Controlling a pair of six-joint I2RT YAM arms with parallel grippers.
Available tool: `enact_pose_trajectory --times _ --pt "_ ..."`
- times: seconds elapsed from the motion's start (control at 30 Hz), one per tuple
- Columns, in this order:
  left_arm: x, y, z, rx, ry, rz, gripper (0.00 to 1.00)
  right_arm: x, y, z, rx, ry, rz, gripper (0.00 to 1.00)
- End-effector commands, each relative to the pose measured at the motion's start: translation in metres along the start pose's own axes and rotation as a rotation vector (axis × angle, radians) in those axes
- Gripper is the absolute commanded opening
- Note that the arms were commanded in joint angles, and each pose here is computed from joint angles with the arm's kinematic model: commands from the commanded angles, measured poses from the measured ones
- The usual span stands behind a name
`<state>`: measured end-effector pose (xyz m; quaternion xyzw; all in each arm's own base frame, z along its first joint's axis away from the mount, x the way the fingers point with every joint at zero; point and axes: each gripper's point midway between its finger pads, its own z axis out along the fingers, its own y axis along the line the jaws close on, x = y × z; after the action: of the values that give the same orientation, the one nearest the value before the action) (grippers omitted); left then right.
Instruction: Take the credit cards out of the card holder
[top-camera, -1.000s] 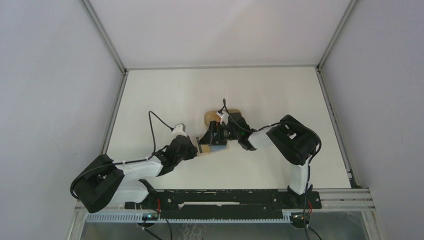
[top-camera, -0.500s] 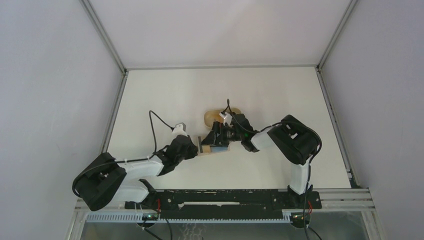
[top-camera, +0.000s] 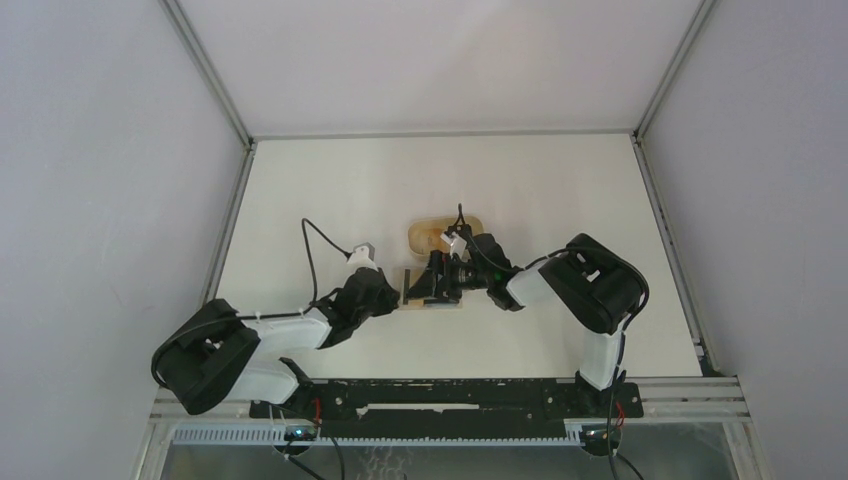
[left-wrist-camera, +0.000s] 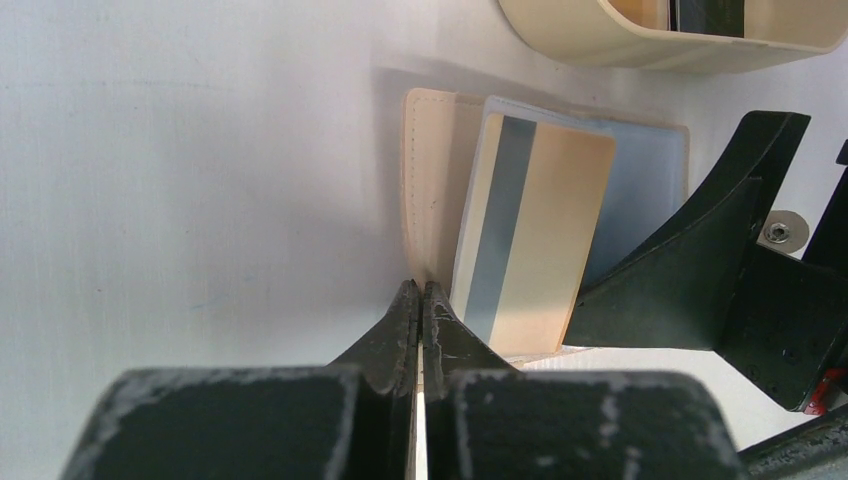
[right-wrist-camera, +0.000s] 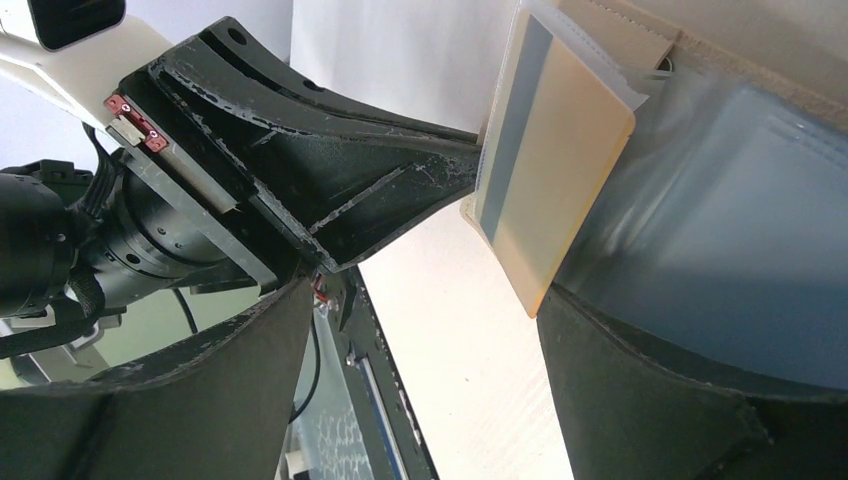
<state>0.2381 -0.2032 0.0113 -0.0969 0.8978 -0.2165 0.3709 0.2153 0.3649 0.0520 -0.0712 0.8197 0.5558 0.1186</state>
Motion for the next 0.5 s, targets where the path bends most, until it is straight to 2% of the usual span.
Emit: enact_pose_trajectory --times 0.0,0.27,0.47 --pt "0.047 0.047 -0.008 -0.15 0.177 0.076 0.0 -0.009 0.029 -0.001 -0.08 -0.042 -0.054 0.9" --pt "0.048 0.044 -0.007 -0.133 0.183 0.084 0.0 -0.024 0.025 0.004 -0.063 -0.126 -0.073 0.89" --pt "0.051 0.04 -0.006 -0.119 0.196 0.095 0.0 -0.034 0.026 0.007 -0.065 -0.159 -0.094 0.79"
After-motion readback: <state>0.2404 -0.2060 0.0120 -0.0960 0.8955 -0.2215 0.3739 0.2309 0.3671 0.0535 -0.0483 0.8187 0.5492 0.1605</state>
